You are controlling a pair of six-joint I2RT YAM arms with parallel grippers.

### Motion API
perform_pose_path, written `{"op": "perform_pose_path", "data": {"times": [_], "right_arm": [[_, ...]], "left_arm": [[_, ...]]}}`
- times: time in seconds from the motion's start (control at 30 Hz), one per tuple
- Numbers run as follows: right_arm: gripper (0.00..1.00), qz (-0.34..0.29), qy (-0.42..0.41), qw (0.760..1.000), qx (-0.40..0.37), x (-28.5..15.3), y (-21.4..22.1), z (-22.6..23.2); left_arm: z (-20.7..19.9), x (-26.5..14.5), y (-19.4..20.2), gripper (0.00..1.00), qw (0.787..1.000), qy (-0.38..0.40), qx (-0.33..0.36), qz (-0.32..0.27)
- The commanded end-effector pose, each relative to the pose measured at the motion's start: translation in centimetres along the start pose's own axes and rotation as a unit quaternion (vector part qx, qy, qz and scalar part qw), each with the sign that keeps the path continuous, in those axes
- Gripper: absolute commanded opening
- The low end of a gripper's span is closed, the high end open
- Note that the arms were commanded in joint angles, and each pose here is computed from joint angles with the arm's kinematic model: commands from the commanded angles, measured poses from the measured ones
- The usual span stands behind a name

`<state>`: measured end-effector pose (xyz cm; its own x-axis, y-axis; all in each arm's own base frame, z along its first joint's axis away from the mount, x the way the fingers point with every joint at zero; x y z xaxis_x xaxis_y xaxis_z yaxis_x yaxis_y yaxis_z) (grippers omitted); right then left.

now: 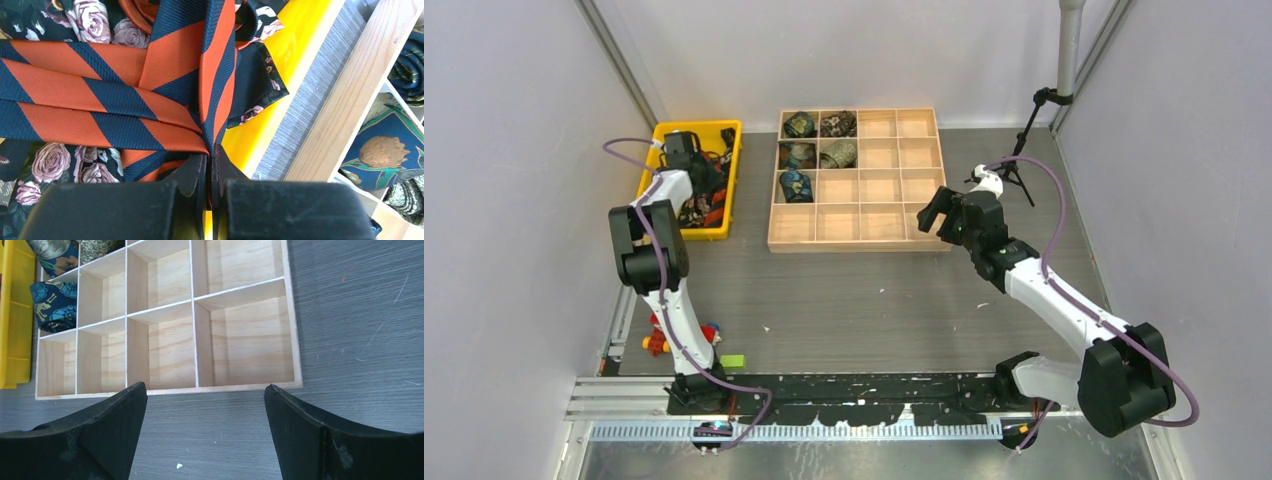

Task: Roll the ties
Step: Pick up the tie from the bin.

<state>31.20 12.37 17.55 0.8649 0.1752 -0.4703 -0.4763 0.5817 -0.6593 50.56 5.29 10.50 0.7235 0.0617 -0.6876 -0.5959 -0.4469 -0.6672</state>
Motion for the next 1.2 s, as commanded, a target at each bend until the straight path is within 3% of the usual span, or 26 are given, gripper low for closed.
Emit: {"op": "perform_pose_path", "data": {"times": [0.0, 0.4, 0.73, 0.93, 1.17], "right_arm": [[0.91, -0.018, -0.022, 0.999, 0.013, 0.1, -1.5, 1.5], [0.90, -0.021, -0.023, 0.999, 0.015, -0.1, -1.5, 1.4], [0.90, -0.028, -0.023, 0.999, 0.017, -0.3, -1.7, 1.4], [0.89, -0.033, -0.022, 0.999, 0.020, -0.5, -1.7, 1.3], [0.89, -0.038, -0.006, 0.999, 0.021, -1.2, -2.5, 1.3]], "left_arm": [[-1.4, -1.6, -3.4, 0.00, 0.998, 0.027, 0.007, -0.049], [-6.7, -12.7, -10.2, 0.00, 0.984, 0.014, 0.082, -0.160], [-11.9, -24.9, -14.2, 0.00, 0.955, 0.087, 0.104, -0.262], [-15.5, -33.0, -13.7, 0.00, 0.931, 0.156, 0.134, -0.302], [-18.5, -39.3, -8.0, 0.00, 0.909, 0.271, 0.162, -0.271]]}}
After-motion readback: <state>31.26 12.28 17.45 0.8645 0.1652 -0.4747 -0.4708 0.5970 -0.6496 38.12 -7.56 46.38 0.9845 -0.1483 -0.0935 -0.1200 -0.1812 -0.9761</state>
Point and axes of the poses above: each gripper's point midway between its finger pads, its own x axis out along the fingers, its own z axis along the line the jaws close on, y = z × x, the point moved 4 cm from there along -x, back along the fingers, and after that the axes turned 13 degrees about x, right-handed, at the moved point
